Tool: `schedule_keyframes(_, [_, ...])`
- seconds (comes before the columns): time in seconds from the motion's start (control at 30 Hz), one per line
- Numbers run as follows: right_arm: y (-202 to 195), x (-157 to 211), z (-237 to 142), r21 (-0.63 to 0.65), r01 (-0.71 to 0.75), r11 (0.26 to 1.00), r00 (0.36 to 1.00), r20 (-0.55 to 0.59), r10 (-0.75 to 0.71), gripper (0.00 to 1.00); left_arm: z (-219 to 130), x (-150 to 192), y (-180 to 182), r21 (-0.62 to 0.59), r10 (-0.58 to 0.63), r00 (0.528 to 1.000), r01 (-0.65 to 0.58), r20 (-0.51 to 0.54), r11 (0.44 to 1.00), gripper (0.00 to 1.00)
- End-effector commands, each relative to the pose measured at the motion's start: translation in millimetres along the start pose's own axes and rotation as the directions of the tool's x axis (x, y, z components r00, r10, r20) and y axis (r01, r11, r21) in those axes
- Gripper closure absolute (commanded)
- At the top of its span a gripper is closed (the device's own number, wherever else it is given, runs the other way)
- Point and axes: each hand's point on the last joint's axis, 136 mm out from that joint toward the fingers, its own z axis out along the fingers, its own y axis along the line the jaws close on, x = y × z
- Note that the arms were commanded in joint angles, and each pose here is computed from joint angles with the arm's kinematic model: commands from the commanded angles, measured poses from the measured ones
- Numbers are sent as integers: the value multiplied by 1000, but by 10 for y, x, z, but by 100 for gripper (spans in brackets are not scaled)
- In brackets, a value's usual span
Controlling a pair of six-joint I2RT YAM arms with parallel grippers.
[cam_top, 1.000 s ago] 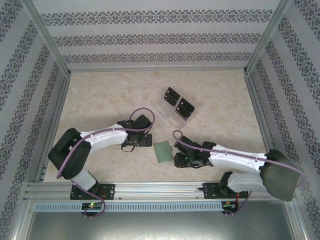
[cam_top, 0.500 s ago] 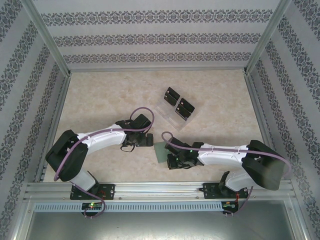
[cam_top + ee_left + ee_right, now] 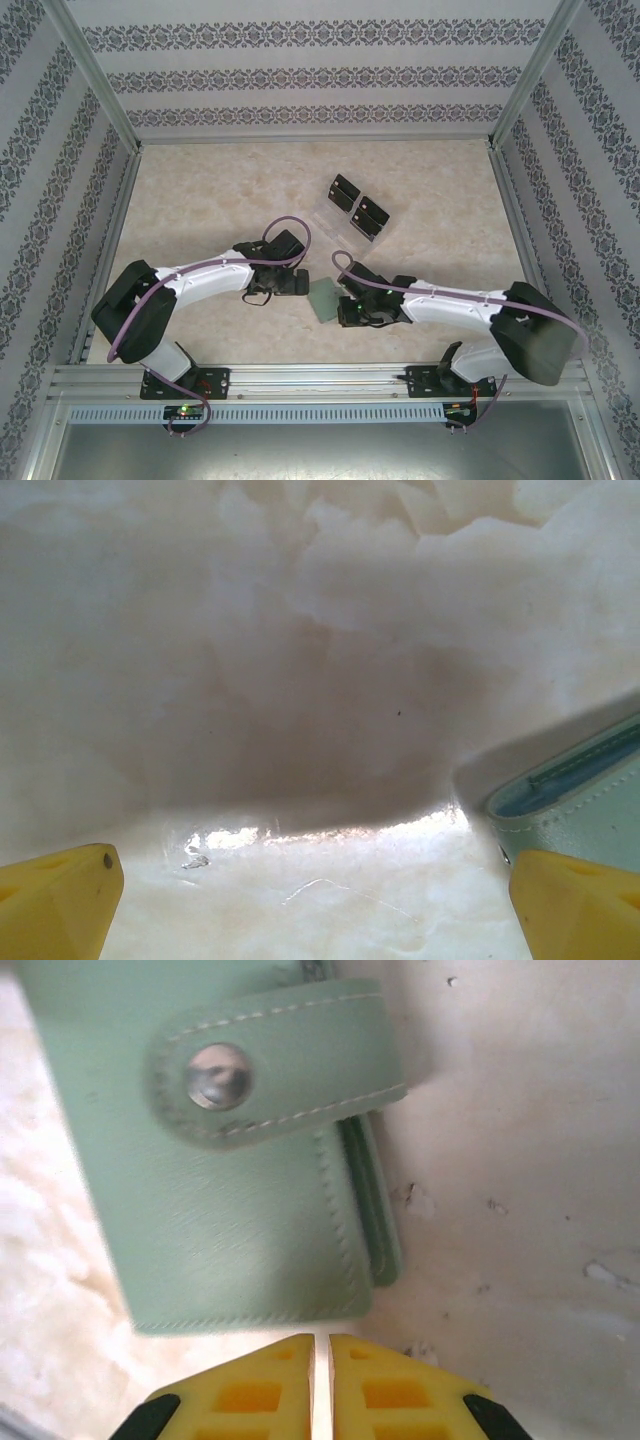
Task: Put the credit cards into the card holder
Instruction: Close the button on the card holder.
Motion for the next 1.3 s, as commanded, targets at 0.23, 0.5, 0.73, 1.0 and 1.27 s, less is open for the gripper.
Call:
schedule_keyframes(0.23, [36, -407, -633, 121, 142, 982, 981, 119, -156, 57, -38, -19, -85, 42, -17, 999, 15, 44, 999, 0])
schedule_keyframes(0.5, [173, -580, -486, 193, 262, 946, 962, 21, -271, 57, 85, -24, -52, 21, -36, 998, 35, 50, 999, 0])
schedule_keyframes(0.73, [218, -611, -311, 234, 320, 918, 946, -35, -321, 57, 70, -53, 3, 4, -68, 995, 68, 77, 998, 0])
schedule_keyframes(1.0, [257, -623, -175, 277, 373, 886, 928, -81, -365, 60, 20, -62, 180, -57, -110, 988, 116, 105, 992, 0])
schedule_keyframes(1.27, [228, -649, -97, 348, 426, 835, 904, -119, -411, 68, -24, -67, 233, -62, -117, 986, 125, 117, 990, 0])
